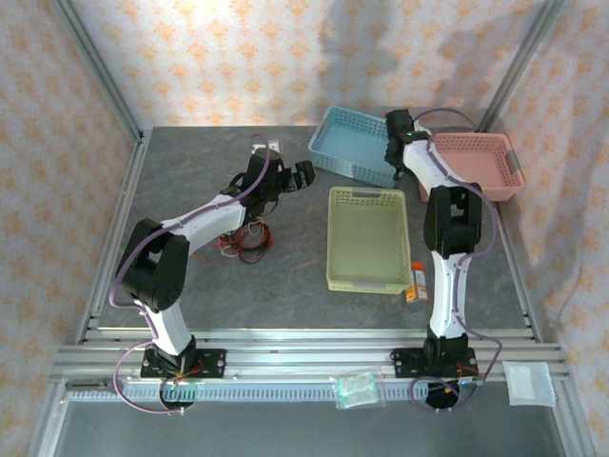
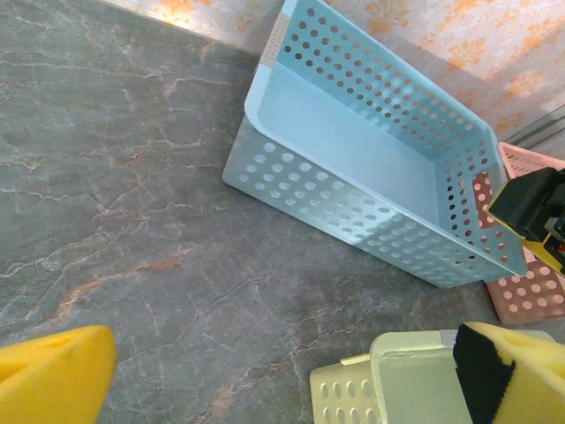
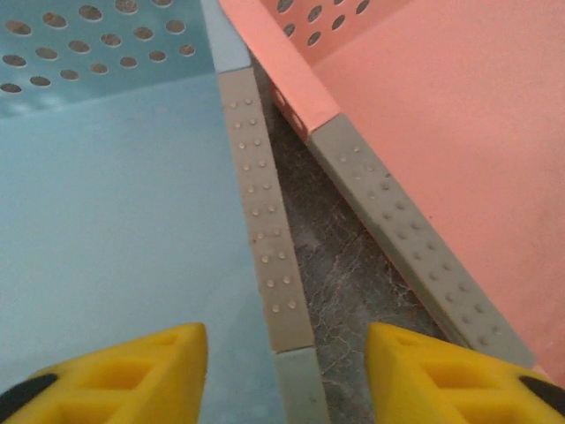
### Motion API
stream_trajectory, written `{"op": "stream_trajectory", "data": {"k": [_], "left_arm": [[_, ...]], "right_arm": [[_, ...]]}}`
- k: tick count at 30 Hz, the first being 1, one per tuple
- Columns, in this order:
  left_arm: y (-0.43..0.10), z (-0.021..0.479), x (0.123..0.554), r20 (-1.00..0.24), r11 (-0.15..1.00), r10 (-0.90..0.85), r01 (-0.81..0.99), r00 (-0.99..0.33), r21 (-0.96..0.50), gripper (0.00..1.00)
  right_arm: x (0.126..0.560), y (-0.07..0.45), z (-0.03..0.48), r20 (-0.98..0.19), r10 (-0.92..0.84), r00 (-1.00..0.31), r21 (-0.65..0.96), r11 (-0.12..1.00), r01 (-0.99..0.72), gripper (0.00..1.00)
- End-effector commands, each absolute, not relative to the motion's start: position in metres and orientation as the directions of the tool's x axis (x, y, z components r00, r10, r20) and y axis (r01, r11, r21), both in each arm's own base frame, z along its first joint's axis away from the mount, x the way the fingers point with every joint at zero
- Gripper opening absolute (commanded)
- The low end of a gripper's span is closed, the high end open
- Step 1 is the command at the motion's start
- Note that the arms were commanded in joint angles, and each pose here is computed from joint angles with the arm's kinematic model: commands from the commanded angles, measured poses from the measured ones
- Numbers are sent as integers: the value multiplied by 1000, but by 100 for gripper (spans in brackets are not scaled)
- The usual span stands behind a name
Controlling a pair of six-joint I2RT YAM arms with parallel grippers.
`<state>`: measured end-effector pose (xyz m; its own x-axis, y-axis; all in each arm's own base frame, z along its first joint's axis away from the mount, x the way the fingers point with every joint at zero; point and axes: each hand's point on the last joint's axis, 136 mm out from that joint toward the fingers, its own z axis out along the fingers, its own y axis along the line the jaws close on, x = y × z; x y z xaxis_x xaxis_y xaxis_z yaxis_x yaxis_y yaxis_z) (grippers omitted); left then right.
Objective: Untangle the cables
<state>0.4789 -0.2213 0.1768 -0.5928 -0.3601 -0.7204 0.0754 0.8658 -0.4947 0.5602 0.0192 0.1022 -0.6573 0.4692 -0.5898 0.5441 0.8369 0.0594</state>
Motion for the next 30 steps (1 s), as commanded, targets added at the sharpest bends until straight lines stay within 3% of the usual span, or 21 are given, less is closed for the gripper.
{"op": "stream_trajectory", "data": {"k": [1,9,14,30], "left_arm": [[-213,177,479,-727,879,-348,63,-592,-472,99],[-184,180,470,-723,879,-386,9,-573,-477,99],[-153,186,462,-734,891,-399,-41,-550,-453,99],[-121,195,443,-791,961,-253,-50,-558,-272,99]], "right_arm": [[563,21,99,-571,458,-681,49,848,528,44],[575,48,99,-568,396,-722,103,904,414,23],[578,76,103,-583,330,-743,104,937,334,16],[589,246,120,-665,52,-745,154,986,-68,13]]}}
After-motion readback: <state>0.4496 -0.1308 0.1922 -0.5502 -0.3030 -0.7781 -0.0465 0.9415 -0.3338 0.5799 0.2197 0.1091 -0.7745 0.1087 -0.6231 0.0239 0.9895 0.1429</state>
